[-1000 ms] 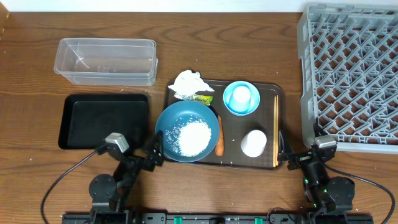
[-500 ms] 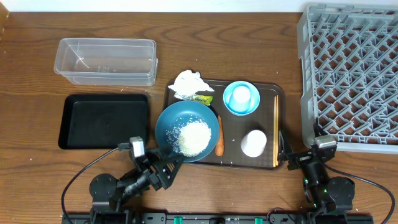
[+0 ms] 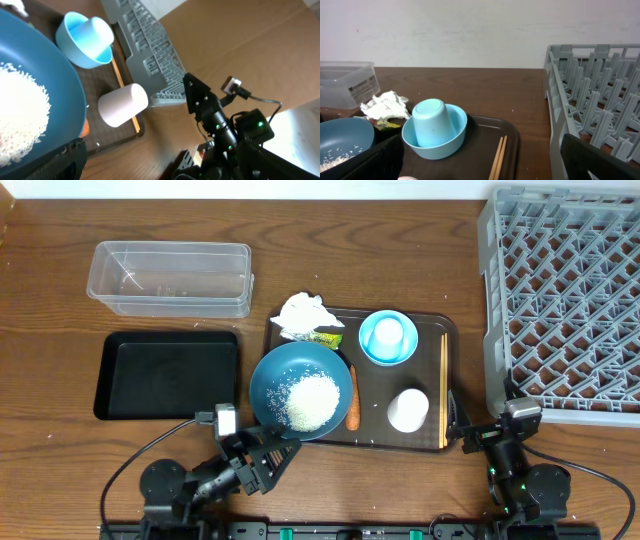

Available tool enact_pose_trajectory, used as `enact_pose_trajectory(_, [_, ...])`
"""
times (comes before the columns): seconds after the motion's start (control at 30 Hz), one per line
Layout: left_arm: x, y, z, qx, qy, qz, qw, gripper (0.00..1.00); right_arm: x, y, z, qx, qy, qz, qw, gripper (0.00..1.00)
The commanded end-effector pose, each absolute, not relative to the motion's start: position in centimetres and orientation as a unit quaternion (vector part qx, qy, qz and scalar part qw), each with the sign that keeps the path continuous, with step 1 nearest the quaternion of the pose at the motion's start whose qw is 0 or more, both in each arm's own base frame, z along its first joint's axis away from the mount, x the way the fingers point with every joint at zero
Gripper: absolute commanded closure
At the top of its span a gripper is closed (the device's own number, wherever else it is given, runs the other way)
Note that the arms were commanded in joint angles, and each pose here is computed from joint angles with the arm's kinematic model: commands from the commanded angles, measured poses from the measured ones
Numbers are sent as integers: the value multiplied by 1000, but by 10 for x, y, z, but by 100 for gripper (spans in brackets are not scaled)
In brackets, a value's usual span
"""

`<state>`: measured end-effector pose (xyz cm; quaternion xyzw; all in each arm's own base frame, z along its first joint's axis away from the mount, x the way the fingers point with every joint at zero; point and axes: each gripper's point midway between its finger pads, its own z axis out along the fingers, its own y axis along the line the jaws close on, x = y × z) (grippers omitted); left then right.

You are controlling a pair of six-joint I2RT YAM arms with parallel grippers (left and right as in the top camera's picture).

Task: Sort waste into correct bins and load items into the dishwasher rack
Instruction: 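Move the left gripper to the blue rice bowl rim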

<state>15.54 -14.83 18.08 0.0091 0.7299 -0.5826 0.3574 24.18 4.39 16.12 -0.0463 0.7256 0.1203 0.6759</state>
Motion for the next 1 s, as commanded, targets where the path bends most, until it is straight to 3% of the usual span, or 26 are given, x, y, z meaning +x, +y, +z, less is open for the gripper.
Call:
enact_pose_trajectory(0.0, [157, -142, 215, 15, 727, -556, 402, 2, 242, 41, 160, -46, 726, 111, 677, 1])
enact_pose_trajectory(0.23, [178, -95, 190, -67, 851, -354, 382, 2, 242, 41, 160, -46, 726, 111, 677, 1])
enact_pose_trajectory(0.37, [177, -94, 212, -58, 884, -328, 328, 2, 242, 41, 160, -46, 726, 111, 677, 1])
enact_pose_trajectory(0.63, [189, -90, 254, -19, 913, -257, 316, 2, 242, 41, 160, -46, 726, 111, 677, 1])
enact_pose_trajectory(0.97, [185, -126, 225, 68, 943, -188, 265, 2, 242, 41, 160, -46, 726, 111, 677, 1])
